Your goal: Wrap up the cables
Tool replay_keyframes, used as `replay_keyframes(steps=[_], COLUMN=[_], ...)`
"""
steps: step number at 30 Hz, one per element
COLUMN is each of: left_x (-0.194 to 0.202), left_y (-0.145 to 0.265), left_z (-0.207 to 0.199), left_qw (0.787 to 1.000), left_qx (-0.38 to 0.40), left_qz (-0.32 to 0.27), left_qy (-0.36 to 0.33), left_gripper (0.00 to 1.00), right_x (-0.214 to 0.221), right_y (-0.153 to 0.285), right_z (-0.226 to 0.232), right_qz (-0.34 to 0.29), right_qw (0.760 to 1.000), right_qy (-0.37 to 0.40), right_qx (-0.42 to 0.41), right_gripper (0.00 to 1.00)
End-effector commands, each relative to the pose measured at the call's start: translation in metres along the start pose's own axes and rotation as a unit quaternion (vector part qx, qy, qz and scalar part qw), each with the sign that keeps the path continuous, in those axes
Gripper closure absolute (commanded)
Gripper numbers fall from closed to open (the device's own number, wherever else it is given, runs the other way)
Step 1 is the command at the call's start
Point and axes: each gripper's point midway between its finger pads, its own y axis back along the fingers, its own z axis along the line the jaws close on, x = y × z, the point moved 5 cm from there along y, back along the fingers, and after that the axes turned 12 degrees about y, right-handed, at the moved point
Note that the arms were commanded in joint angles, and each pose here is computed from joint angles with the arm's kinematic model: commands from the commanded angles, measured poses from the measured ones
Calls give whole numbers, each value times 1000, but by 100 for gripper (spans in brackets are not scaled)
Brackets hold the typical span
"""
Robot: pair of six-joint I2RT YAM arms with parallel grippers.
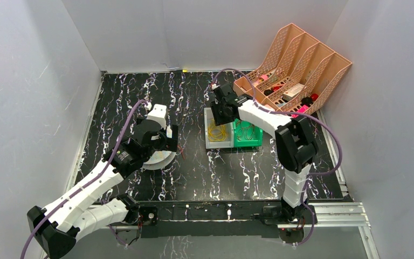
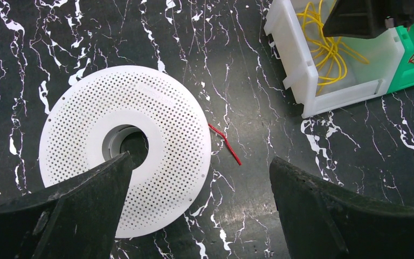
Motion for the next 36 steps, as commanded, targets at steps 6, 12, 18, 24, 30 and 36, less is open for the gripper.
replay_keyframes(steps=[6,12,18,24,30,36], left_x=[-2,-3,-2,-2,-2,-2], left_y=[4,4,3,3,3,4], left_z=[3,4,5,5,5,5], left_qw=[1000,1000,1000,1000,1000,1000], left_qx=[-3,-8,-9,-10,-11,-9], left_qz=[-9,-11,-9,-8,-7,-7], left_qy=[-6,-8,-10,-11,-12,-10], left_gripper=[2,2,2,2,2,2], right_x=[-23,-18,-23,-51,-76,-93], right_y=[-19,-27,-19,30,86,130], right_z=[-3,0,1,4,3,3], right_qz=[-25,-14,-24,-79,-138,-191], right_qw=[1000,1000,999,996,990,980], right_qy=[-7,-10,-13,-20,-24,-30], right_qx=[-10,-21,-27,-36,-33,-39], right_gripper=[59,67,95,100,100,100])
